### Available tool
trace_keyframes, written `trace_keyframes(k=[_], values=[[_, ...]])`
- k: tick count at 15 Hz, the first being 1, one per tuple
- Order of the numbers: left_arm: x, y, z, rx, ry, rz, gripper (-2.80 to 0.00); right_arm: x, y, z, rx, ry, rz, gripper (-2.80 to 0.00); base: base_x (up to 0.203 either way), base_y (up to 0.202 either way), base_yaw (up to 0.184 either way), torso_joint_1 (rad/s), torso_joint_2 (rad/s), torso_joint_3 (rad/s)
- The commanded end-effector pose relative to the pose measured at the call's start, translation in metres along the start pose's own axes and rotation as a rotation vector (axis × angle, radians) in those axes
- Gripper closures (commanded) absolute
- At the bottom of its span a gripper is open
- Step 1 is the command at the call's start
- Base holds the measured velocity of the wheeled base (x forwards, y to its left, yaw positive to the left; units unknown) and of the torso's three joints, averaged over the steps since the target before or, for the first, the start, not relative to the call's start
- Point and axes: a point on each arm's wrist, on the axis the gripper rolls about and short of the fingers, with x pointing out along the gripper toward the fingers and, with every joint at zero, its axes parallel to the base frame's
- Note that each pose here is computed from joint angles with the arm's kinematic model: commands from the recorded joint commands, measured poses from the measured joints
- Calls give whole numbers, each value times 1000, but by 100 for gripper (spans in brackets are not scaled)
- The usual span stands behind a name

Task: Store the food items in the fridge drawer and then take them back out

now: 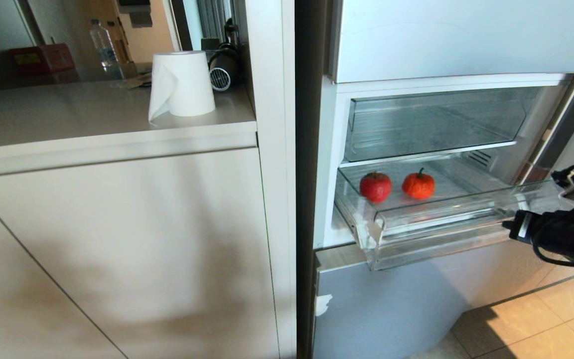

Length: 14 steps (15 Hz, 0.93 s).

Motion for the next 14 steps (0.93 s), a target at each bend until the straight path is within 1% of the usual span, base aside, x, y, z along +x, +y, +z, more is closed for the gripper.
trace_keyframes(k=[1, 4, 6, 7, 8, 11, 14], values=[[0, 0, 0, 0, 3, 1, 0, 41, 12, -1, -2, 36, 41, 0, 0, 0, 0, 0, 0, 0], [0, 0, 0, 0, 1, 1, 0, 78, 36, 3, 32, 7, 116, 0, 0, 0, 0, 0, 0, 0], [0, 0, 0, 0, 1, 1, 0, 92, 42, 2, 35, -21, 142, 0, 0, 0, 0, 0, 0, 0], [0, 0, 0, 0, 1, 1, 0, 98, 45, 3, 48, -46, 156, 0, 0, 0, 0, 0, 0, 0], [0, 0, 0, 0, 1, 1, 0, 97, 46, 2, 71, -46, 160, 0, 0, 0, 0, 0, 0, 0], [0, 0, 0, 0, 1, 1, 0, 74, 48, 11, 98, -75, 176, 0, 0, 0, 0, 0, 0, 0], [0, 0, 0, 0, 1, 1, 0, 30, 51, 17, 102, -109, 208, 0, 0, 0, 0, 0, 0, 0]])
